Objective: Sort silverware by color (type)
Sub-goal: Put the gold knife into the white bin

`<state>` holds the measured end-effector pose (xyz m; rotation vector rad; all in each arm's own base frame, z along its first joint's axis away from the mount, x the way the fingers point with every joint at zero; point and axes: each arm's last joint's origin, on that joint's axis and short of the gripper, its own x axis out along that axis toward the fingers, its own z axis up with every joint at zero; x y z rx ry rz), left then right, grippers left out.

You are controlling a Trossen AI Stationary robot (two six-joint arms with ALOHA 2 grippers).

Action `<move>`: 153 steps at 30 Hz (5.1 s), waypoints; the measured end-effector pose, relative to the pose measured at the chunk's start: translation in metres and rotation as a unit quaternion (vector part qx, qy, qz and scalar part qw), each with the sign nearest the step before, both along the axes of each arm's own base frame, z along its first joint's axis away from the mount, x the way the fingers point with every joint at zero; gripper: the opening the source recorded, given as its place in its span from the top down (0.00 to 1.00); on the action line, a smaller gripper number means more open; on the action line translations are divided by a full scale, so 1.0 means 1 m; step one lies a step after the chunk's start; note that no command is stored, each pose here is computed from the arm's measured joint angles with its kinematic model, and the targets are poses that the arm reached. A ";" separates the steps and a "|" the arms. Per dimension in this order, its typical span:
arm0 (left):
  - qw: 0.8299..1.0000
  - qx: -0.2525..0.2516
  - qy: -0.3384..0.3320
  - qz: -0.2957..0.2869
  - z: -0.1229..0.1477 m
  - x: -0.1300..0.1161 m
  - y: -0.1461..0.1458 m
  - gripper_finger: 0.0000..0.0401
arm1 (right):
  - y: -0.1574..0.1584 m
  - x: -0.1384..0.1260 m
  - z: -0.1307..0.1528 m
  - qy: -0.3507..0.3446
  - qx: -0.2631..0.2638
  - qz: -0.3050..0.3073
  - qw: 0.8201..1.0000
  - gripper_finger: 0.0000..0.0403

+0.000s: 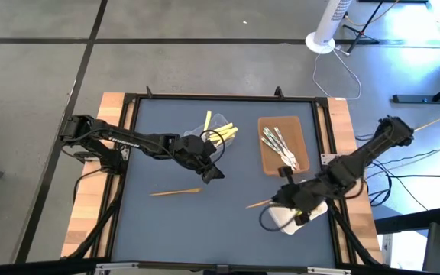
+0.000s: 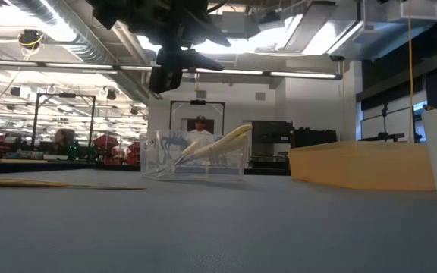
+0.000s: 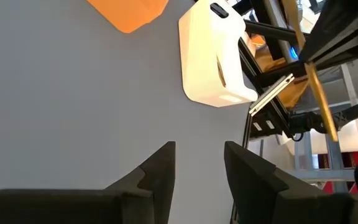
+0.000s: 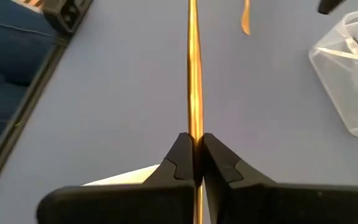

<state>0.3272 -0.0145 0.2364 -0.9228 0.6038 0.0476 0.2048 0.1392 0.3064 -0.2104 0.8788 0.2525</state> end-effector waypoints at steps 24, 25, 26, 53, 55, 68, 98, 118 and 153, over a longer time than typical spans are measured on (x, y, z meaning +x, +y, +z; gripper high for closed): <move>1.000 0.001 0.000 0.002 0.000 0.000 0.000 0.67 | -0.023 -0.090 -0.079 -0.100 0.160 -0.059 0.980 1.00; 1.000 0.002 0.000 0.004 0.000 0.000 0.000 0.67 | -0.026 -0.092 -0.083 -0.098 0.164 -0.064 0.979 1.00; 1.000 0.004 0.000 0.006 0.000 0.000 0.000 0.67 | -0.028 -0.094 -0.087 -0.096 0.166 -0.068 0.979 1.00; 1.000 0.006 0.000 0.009 0.000 0.000 0.001 0.67 | -0.042 -0.110 -0.143 -0.010 0.156 -0.083 0.984 0.99; 1.000 0.006 0.000 0.010 0.000 0.000 0.001 0.67 | -0.042 -0.110 -0.143 -0.010 0.156 -0.083 0.984 0.99; 1.000 0.006 0.000 0.010 0.000 0.000 0.001 0.67 | -0.043 -0.110 -0.143 -0.009 0.155 -0.083 0.984 0.99; 1.000 0.005 0.001 0.010 0.000 0.000 0.001 0.67 | -0.045 -0.112 -0.146 0.009 0.136 -0.082 0.987 0.82; 1.000 0.005 0.000 0.010 0.000 0.000 0.001 0.67 | -0.045 -0.112 -0.146 0.009 0.137 -0.082 0.987 0.57; 0.992 0.104 -0.016 -0.073 -0.002 -0.002 -0.013 0.67 | -0.032 -0.096 -0.040 -0.164 0.163 -0.050 0.972 0.57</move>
